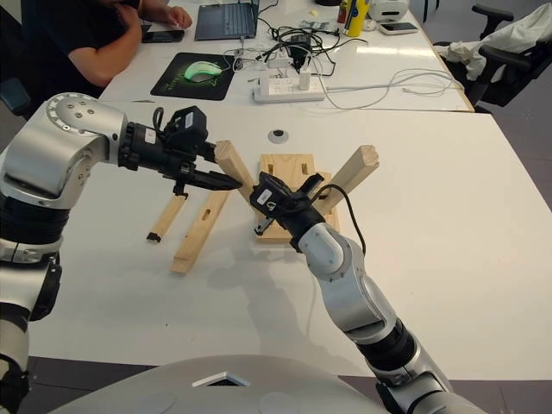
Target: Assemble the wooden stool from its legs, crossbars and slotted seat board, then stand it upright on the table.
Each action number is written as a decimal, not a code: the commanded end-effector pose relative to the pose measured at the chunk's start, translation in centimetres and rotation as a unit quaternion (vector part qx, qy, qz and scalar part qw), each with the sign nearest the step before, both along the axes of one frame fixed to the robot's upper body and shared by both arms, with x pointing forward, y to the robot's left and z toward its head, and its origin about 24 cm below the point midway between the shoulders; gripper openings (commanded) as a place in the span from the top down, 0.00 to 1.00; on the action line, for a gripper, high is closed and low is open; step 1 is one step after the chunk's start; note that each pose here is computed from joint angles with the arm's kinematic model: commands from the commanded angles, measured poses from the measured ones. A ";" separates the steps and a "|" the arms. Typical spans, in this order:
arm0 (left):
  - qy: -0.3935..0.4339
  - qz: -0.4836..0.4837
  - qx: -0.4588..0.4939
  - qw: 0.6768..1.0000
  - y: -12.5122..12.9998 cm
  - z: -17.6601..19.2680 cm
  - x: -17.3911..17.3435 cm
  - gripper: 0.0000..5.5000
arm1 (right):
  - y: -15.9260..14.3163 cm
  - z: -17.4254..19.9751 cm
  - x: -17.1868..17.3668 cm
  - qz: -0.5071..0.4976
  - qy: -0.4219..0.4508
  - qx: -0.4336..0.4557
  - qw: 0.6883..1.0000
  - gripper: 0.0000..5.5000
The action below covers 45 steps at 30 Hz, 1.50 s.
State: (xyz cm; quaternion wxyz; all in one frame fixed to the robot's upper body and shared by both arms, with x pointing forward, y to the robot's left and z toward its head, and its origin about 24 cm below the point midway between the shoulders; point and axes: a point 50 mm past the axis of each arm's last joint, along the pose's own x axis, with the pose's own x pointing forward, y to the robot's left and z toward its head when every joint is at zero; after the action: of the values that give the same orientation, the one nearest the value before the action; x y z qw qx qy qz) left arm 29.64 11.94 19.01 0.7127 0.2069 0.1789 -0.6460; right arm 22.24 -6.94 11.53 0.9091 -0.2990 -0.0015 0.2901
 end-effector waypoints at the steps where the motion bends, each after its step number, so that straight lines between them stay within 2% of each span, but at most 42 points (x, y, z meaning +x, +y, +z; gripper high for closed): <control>1: 0.056 -0.049 0.003 0.997 -2.3 -2.3 -1.3 0.63 | 0.9 0.3 0.0 0.019 0.026 0.092 0.995 1.00; 5: 0.057 -0.033 0.011 0.998 -1.4 -2.7 -1.4 0.63 | -0.9 6.9 1.3 -0.002 -0.097 0.247 0.964 1.00; 9: 0.056 -0.019 0.019 0.998 -0.7 -3.0 -1.4 0.63 | -4.1 11.0 2.8 -0.030 -0.123 0.374 0.919 1.00; 13: 0.052 -0.009 0.026 0.998 -0.1 -2.9 -1.2 0.63 | -10.1 13.4 4.4 -0.115 -0.136 0.461 0.869 1.00; 16: 0.050 -0.001 0.029 0.998 0.3 -2.8 -1.3 0.63 | -14.9 13.5 4.8 -0.183 -0.134 0.490 0.842 1.00; 20: 0.050 0.007 0.030 0.998 0.7 -2.7 -1.5 0.63 | -20.6 10.7 4.3 -0.289 -0.111 0.486 0.818 1.00; 21: 0.049 0.007 0.031 0.998 0.8 -2.6 -1.5 0.63 | -21.6 9.9 4.0 -0.309 -0.102 0.476 0.817 1.00; 23: 0.047 0.007 0.032 0.998 0.9 -2.5 -1.5 0.63 | -22.7 7.2 3.4 -0.350 -0.061 0.413 0.839 1.00; 26: 0.045 0.004 0.034 0.998 0.8 -2.2 -1.5 0.63 | -22.2 4.4 2.4 -0.370 -0.014 0.363 0.855 1.00; 30: 0.045 -0.004 0.036 0.998 0.4 -1.9 -1.4 0.63 | -21.3 3.7 1.5 -0.375 -0.008 0.372 0.849 1.00; 32: 0.046 -0.005 0.036 0.998 0.4 -2.0 -1.5 0.63 | -22.3 3.7 1.5 -0.386 -0.004 0.421 0.821 1.00; 34: 0.047 -0.001 0.035 0.998 0.5 -2.1 -1.6 0.63 | -21.5 4.2 2.4 -0.329 0.021 0.543 0.772 1.00; 37: 0.051 0.002 0.034 0.998 0.5 -2.5 -1.7 0.63 | -18.0 5.5 3.7 -0.202 0.074 0.660 0.719 1.00; 41: 0.057 0.008 0.034 0.998 0.4 -3.1 -1.9 0.63 | -11.1 9.9 4.2 0.000 0.134 0.760 0.635 1.00; 43: 0.058 0.010 0.034 0.998 0.3 -3.3 -1.9 0.63 | -9.8 11.5 3.7 0.061 0.157 0.786 0.595 1.00; 45: 0.058 0.013 0.035 0.998 0.3 -3.5 -1.9 0.63 | -10.1 12.6 3.3 0.093 0.164 0.813 0.551 1.00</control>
State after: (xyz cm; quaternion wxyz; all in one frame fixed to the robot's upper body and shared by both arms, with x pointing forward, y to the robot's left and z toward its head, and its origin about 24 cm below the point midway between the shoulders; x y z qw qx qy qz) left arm 27.62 11.12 19.78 0.6829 0.2137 0.1443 -0.6835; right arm 26.45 -20.28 19.31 0.8199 0.5420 -0.0899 0.1611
